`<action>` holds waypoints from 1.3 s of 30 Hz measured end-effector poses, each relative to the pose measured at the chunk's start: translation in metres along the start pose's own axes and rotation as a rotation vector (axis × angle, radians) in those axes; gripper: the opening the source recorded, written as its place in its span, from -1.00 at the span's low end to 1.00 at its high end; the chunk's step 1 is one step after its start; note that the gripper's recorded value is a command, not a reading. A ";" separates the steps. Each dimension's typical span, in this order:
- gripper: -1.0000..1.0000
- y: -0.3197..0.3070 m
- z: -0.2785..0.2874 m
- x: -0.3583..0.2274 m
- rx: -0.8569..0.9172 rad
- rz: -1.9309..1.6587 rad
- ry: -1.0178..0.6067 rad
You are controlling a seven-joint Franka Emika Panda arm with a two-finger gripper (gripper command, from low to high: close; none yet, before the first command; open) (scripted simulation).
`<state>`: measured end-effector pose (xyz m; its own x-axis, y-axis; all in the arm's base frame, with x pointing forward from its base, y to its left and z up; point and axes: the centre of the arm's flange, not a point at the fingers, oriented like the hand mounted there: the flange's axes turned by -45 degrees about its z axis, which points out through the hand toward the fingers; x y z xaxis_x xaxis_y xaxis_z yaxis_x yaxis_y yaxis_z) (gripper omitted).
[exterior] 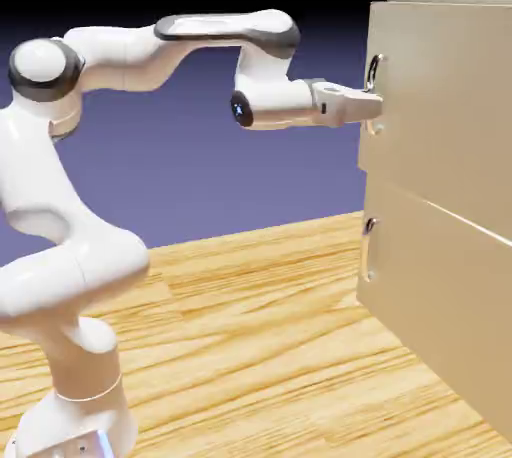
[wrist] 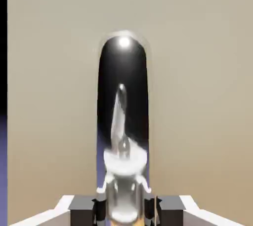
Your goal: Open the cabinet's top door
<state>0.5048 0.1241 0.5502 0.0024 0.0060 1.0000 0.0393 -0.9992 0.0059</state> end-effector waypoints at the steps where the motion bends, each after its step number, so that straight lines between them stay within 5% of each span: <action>1: -1.00 0.001 -0.005 0.000 0.009 -0.002 0.000; 25: -1.00 0.030 -0.079 0.000 0.163 -0.009 0.003; 39: -1.00 0.088 -0.175 0.000 0.373 0.005 0.005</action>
<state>0.3334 0.0292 0.5508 -0.0010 0.0004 1.0000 0.4005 -0.9163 0.0008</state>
